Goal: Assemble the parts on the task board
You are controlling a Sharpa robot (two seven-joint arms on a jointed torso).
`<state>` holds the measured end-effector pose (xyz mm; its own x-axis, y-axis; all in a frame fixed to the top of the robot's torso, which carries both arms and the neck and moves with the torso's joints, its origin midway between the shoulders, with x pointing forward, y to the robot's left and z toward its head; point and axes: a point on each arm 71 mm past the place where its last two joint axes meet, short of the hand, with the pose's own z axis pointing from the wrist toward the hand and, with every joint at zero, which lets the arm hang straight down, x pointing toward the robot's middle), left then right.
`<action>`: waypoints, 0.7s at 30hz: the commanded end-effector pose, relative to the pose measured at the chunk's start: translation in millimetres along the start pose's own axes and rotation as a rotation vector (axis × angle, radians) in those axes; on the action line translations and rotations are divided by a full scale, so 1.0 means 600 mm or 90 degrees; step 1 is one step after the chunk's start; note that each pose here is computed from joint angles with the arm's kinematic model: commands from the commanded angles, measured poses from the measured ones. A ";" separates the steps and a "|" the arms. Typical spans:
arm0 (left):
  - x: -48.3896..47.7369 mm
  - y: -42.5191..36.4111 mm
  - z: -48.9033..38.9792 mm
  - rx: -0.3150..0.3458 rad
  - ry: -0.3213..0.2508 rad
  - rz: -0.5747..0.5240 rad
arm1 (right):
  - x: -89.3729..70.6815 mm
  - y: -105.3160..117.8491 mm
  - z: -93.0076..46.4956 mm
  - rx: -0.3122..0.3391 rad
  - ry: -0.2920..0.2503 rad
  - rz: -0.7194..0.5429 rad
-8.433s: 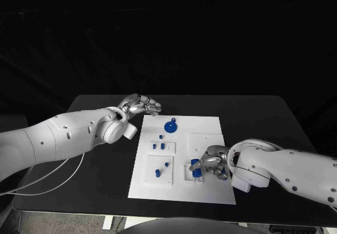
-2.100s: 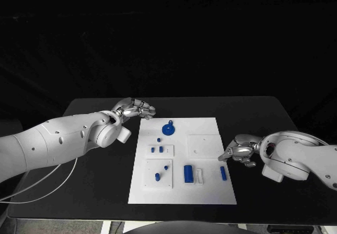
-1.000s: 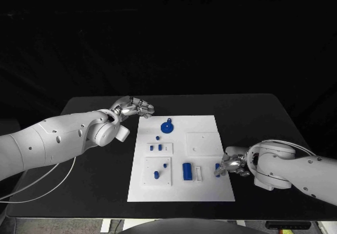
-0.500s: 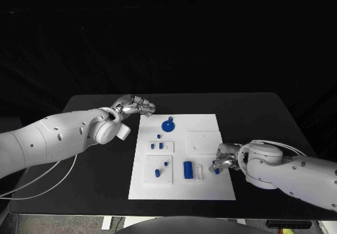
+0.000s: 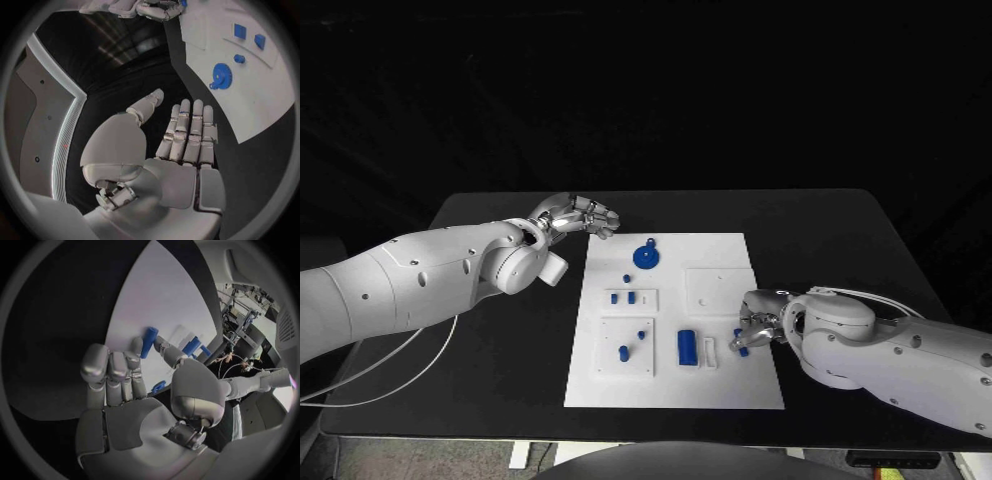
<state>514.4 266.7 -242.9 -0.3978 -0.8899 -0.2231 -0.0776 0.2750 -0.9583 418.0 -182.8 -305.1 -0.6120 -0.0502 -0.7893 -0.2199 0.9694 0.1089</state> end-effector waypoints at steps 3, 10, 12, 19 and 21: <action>0.004 -0.002 0.000 0.002 0.011 -0.006 | 0.043 -0.015 0.002 0.030 0.092 0.034; 0.004 -0.001 0.000 0.001 0.013 -0.007 | 0.048 -0.025 0.000 0.037 0.117 0.112; 0.004 -0.001 0.000 0.001 0.013 -0.006 | 0.048 -0.026 0.000 0.038 0.116 0.126; 0.005 -0.001 0.000 0.001 0.014 -0.007 | 0.047 -0.028 -0.005 0.041 0.106 0.154; 0.005 -0.001 0.000 0.001 0.014 -0.007 | 0.046 -0.028 -0.008 0.041 0.102 0.174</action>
<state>514.1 266.5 -243.3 -0.4025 -0.8884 -0.2208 -0.0824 0.2753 -0.9578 414.9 -195.1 -308.0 -0.6897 0.1588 -0.7065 -0.0561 0.9610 0.2708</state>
